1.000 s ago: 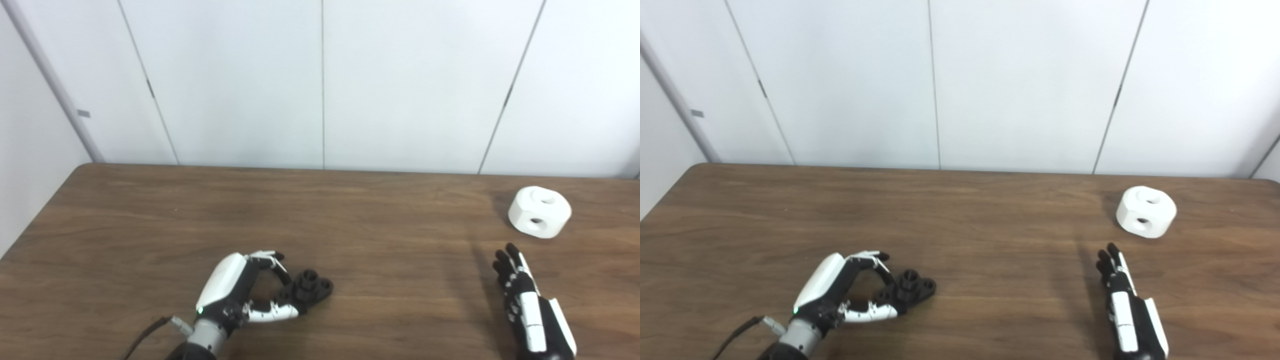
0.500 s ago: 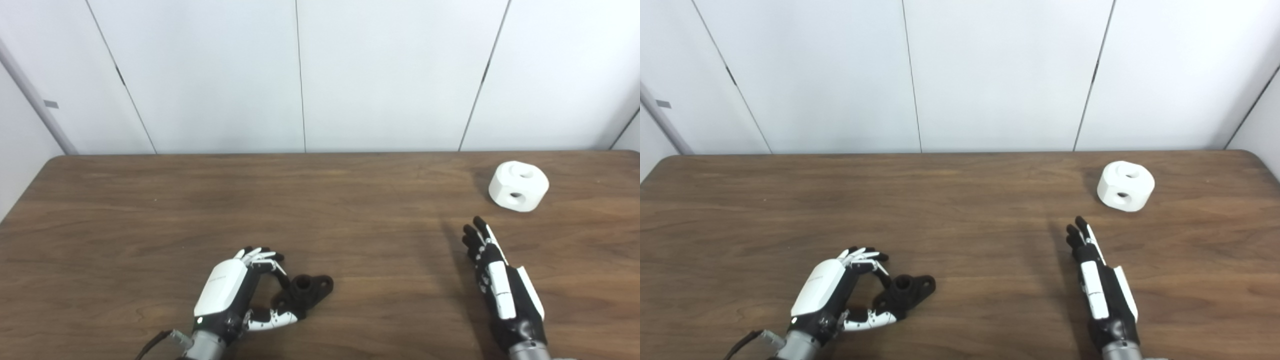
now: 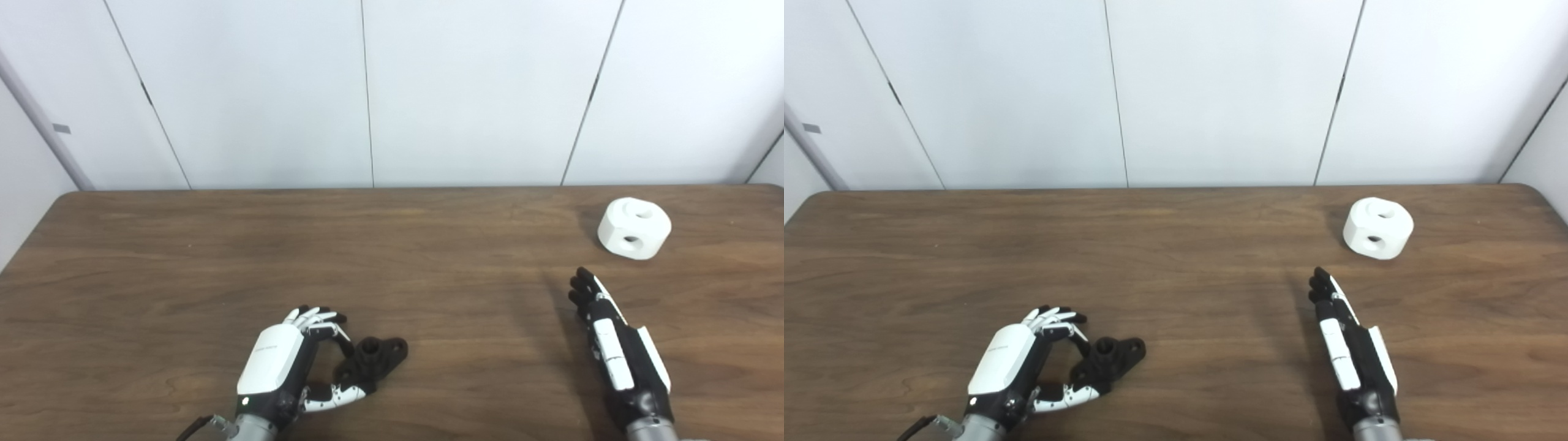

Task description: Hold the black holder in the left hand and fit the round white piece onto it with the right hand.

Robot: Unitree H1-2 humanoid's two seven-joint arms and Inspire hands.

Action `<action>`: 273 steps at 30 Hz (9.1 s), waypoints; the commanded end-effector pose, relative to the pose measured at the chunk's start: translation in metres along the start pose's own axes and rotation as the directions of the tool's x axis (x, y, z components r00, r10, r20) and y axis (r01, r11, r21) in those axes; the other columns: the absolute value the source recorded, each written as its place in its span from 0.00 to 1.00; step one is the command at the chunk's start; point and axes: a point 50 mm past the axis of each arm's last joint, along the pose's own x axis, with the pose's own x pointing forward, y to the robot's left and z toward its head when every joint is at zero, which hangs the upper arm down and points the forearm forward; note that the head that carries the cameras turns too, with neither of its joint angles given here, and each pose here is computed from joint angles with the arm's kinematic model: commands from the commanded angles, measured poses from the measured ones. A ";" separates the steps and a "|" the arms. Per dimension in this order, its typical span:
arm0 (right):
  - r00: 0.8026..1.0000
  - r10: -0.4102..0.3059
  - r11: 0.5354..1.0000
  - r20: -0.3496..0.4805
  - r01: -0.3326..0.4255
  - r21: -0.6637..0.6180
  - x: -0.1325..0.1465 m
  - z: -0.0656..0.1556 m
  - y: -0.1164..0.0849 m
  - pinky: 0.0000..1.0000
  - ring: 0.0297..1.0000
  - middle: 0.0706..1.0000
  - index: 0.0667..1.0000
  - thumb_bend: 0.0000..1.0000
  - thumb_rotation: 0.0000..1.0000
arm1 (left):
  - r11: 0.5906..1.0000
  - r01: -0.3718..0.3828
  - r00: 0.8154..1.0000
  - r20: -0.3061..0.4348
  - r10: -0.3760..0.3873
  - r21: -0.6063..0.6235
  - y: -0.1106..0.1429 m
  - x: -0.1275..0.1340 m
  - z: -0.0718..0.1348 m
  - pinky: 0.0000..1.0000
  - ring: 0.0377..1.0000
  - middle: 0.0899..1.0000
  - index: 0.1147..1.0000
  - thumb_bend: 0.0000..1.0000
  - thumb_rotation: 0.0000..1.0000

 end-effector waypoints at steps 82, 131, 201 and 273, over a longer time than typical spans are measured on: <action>0.977 -0.212 0.500 0.007 0.115 -0.858 0.210 0.109 -0.132 0.95 1.00 0.99 0.81 0.90 0.28 | 0.998 0.057 0.997 -0.053 -0.055 0.040 0.012 -0.011 -0.027 0.89 0.83 0.75 0.42 0.52 0.04; 0.981 -0.194 0.508 0.012 0.111 -0.855 0.210 0.096 -0.131 0.98 0.99 0.88 0.51 0.64 0.16 | 0.997 0.053 0.997 -0.052 -0.051 0.051 0.015 -0.011 -0.025 0.88 0.82 0.74 0.42 0.52 0.04; 0.883 0.452 0.475 0.126 -0.119 -0.872 0.103 0.166 0.022 1.00 0.97 0.85 0.45 0.52 0.14 | 0.997 0.052 0.998 -0.044 -0.050 0.055 -0.004 -0.009 -0.006 0.91 0.84 0.75 0.42 0.52 0.05; 0.775 0.614 0.476 0.147 -0.215 -0.853 0.097 0.144 0.110 1.00 0.98 0.85 0.45 0.52 0.14 | 0.996 0.048 0.998 -0.044 -0.045 0.069 -0.022 0.005 0.028 0.91 0.84 0.76 0.42 0.52 0.05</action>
